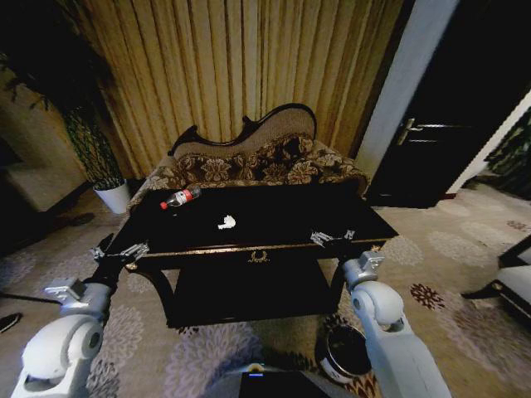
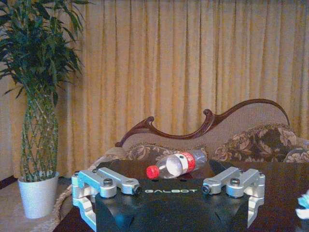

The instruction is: Move to the front of the table and place the trash on the table into the trash bin.

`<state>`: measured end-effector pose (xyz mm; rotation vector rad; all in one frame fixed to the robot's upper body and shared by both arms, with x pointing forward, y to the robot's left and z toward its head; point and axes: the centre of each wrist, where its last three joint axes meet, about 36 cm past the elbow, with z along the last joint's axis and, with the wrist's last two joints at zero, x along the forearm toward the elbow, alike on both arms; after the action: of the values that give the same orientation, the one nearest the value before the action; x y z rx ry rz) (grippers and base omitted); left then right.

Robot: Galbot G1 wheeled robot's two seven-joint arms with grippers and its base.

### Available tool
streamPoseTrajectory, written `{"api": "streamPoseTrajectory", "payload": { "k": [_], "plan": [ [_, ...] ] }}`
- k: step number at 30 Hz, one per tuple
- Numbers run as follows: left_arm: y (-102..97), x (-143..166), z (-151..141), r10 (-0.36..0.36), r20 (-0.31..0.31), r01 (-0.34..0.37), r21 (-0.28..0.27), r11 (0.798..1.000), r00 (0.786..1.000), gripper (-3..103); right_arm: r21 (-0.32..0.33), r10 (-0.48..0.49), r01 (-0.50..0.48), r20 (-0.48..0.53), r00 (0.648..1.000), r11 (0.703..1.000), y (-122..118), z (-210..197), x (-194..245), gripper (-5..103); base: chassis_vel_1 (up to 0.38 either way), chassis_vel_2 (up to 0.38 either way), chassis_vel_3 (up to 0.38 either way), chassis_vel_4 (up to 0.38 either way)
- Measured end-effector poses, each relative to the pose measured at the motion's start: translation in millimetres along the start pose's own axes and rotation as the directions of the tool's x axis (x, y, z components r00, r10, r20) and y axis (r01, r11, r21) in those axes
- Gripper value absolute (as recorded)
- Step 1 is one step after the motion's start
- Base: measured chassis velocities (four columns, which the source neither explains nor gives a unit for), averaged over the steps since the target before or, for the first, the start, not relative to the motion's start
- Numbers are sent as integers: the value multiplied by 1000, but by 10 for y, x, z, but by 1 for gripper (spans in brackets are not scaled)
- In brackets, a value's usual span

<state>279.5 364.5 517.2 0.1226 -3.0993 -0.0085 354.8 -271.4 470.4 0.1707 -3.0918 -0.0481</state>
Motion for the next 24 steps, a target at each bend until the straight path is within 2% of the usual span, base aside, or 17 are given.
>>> {"api": "streamPoseTrajectory", "payload": {
  "k": [7,19,22,24],
  "plan": [
    [-20,38,32,0,-10,0,7,1000,1000,100,7,-2,2,-2,1000,1000,32,19,47,100,-125,131,133,-128],
    [-30,64,32,2,-12,-2,9,1000,1000,100,14,-14,14,8,1000,1000,79,20,46,100,-37,32,20,-29],
    [-30,74,33,1,-14,-1,10,1000,1000,100,68,-14,14,-1,1000,998,141,62,126,100,-21,11,13,-7],
    [-33,78,32,1,-13,-1,11,1000,1000,100,80,-20,21,-6,1000,997,171,69,151,100,0,0,0,0]
  ]
}}
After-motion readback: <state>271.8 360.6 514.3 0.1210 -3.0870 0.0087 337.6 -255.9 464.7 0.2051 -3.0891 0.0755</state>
